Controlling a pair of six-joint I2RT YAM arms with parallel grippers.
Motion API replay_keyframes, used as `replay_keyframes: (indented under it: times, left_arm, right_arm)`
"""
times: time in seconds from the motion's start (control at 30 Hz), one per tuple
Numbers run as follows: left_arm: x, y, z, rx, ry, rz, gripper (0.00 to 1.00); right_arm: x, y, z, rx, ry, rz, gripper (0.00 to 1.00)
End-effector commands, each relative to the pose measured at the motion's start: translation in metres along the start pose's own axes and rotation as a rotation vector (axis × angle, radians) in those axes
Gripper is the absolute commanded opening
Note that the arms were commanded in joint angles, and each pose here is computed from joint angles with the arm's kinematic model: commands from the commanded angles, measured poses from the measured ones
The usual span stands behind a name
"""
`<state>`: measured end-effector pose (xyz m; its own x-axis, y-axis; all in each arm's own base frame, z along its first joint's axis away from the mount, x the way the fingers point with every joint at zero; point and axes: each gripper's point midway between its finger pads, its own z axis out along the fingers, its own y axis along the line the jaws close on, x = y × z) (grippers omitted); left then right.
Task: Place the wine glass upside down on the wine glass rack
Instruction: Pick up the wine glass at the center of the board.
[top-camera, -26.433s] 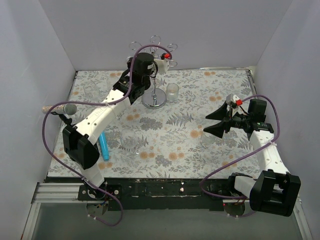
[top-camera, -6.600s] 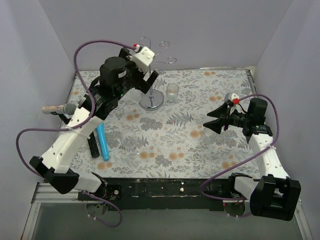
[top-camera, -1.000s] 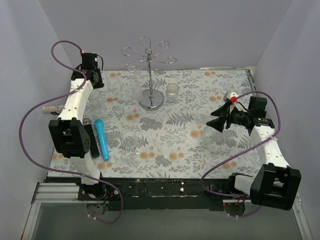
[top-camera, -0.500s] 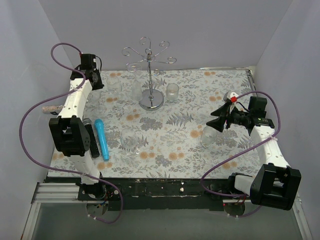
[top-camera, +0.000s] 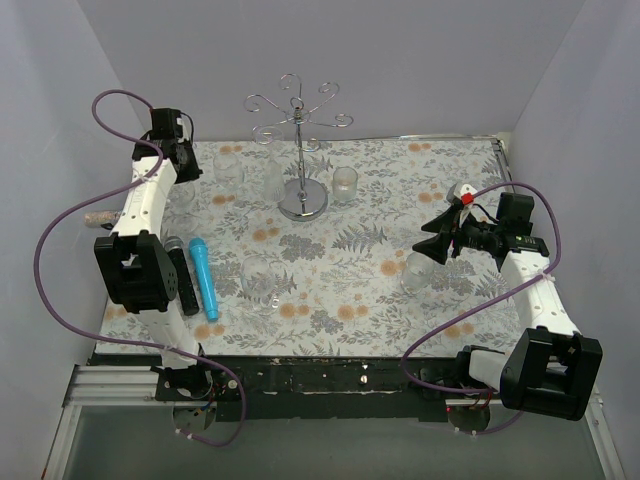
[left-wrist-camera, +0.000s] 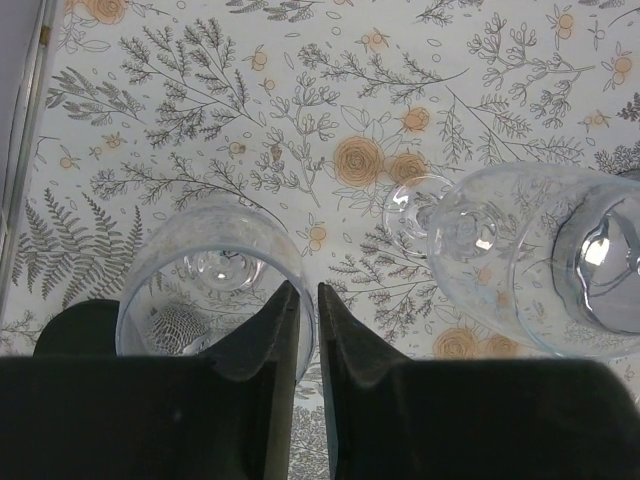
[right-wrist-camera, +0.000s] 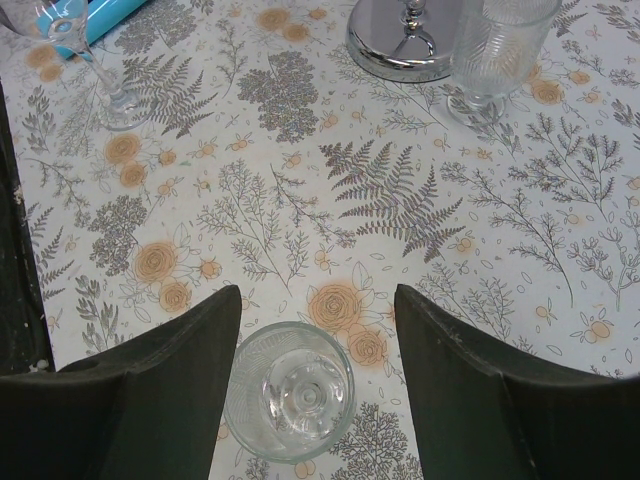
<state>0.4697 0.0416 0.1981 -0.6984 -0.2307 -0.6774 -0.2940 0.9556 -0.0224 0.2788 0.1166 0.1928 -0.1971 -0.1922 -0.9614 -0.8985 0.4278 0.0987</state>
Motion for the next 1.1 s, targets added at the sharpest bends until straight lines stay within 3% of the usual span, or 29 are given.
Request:
replay_keyframes:
  times: [0.0,0.37,0.6,0.7,1.07]
  left_arm:
    - [-0.021,-0.007,-0.018,0.045,-0.057,-0.014,0.15]
    - [-0.023,-0.008,-0.024,0.058,-0.059,-0.021,0.17]
    - [-0.016,-0.007,-0.021,0.053,-0.038,-0.017,0.1]
    - [-0.016,-0.006,-0.022,0.053,-0.037,-0.013,0.0]
    - [-0.027,-0.017,-0.052,0.129,-0.081,-0.024,0.0]
  right_arm:
    - [-0.005,0.002,-0.002,-0.007,-0.023,-0.024,0.71]
    - [-0.005,0.002,-0.001,-0.01,-0.023,-0.023,0.71]
    - [-0.005,0.002,-0.001,-0.011,-0.024,-0.023,0.71]
    - [-0.005,0.001,-0.001,-0.008,-0.023,-0.026,0.71]
    - [-0.005,0.003,-0.001,-0.012,-0.025,-0.024,0.71]
